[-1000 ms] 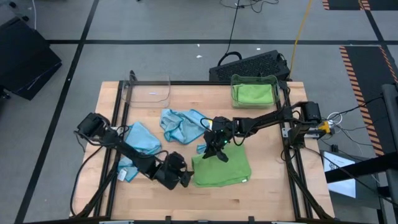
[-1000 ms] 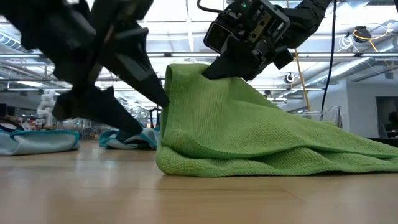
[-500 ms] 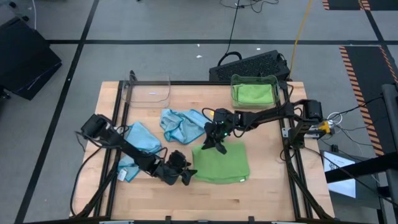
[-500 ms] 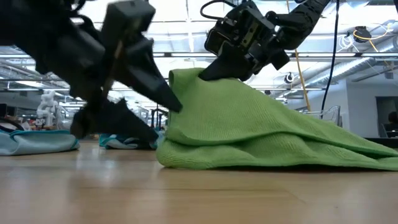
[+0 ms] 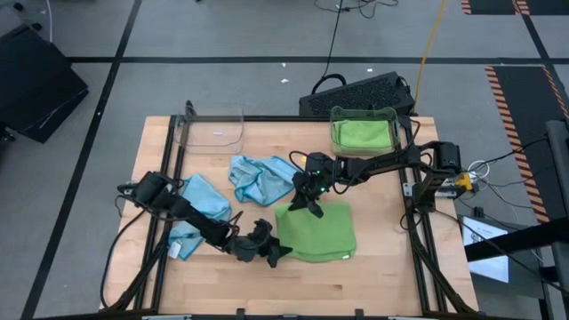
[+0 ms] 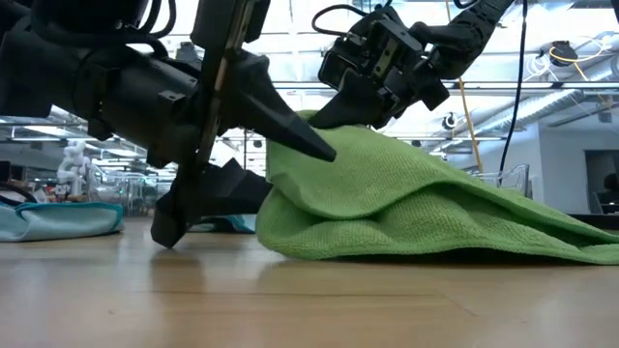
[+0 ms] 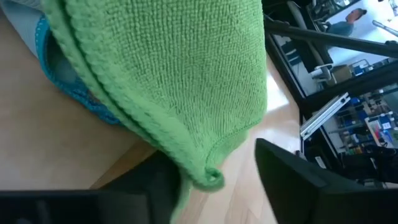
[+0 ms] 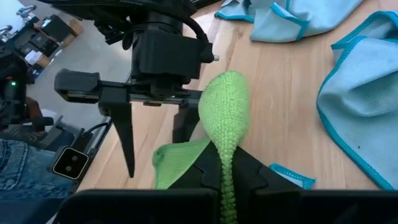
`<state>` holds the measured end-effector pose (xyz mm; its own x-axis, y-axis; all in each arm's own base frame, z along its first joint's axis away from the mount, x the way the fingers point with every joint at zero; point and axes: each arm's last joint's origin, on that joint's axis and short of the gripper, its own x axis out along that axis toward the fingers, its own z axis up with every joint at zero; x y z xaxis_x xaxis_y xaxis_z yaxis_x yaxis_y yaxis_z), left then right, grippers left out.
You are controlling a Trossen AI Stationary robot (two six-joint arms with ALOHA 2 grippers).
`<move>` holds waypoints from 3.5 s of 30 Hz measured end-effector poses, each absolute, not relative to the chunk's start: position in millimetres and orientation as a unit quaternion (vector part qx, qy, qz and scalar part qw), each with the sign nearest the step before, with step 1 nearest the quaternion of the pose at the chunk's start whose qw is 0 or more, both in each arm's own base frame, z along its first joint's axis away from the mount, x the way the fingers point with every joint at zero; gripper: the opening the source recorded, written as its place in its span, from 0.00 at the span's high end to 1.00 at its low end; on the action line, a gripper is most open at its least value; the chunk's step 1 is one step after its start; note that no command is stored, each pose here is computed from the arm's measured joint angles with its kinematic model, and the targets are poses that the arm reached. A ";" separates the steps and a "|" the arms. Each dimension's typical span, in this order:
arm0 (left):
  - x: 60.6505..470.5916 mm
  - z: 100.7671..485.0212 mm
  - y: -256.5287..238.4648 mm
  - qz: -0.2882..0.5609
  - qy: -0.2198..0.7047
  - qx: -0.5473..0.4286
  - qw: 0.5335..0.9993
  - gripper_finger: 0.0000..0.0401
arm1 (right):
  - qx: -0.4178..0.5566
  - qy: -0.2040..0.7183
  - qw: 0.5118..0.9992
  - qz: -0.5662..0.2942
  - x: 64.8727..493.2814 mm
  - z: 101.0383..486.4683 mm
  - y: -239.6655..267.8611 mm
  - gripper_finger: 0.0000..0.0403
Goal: Sort microfiber towel by color & place in baskets
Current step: Fold the green towel
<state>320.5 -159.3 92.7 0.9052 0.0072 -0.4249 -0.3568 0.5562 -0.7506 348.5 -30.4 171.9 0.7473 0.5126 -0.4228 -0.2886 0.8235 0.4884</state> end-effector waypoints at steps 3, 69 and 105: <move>320.0 92.3 -160.2 0.102 0.193 -0.462 0.860 0.62 | 0.200 0.280 0.913 0.219 348.5 171.9 -30.5 1.00; 236.2 322.6 -34.2 -0.156 0.300 -0.234 0.912 0.98 | 0.456 0.271 0.848 -0.017 314.3 326.0 54.3 1.00; 316.2 184.7 34.1 -0.003 0.419 -0.174 0.891 0.99 | 0.394 0.317 0.844 -0.178 252.1 146.5 -27.2 0.96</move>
<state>316.2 34.1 184.7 0.6496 -0.1515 -0.7450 -0.1397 0.9395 -0.3129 252.1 -27.2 146.5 0.7358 -0.0519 -0.6752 0.5506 0.6264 0.5519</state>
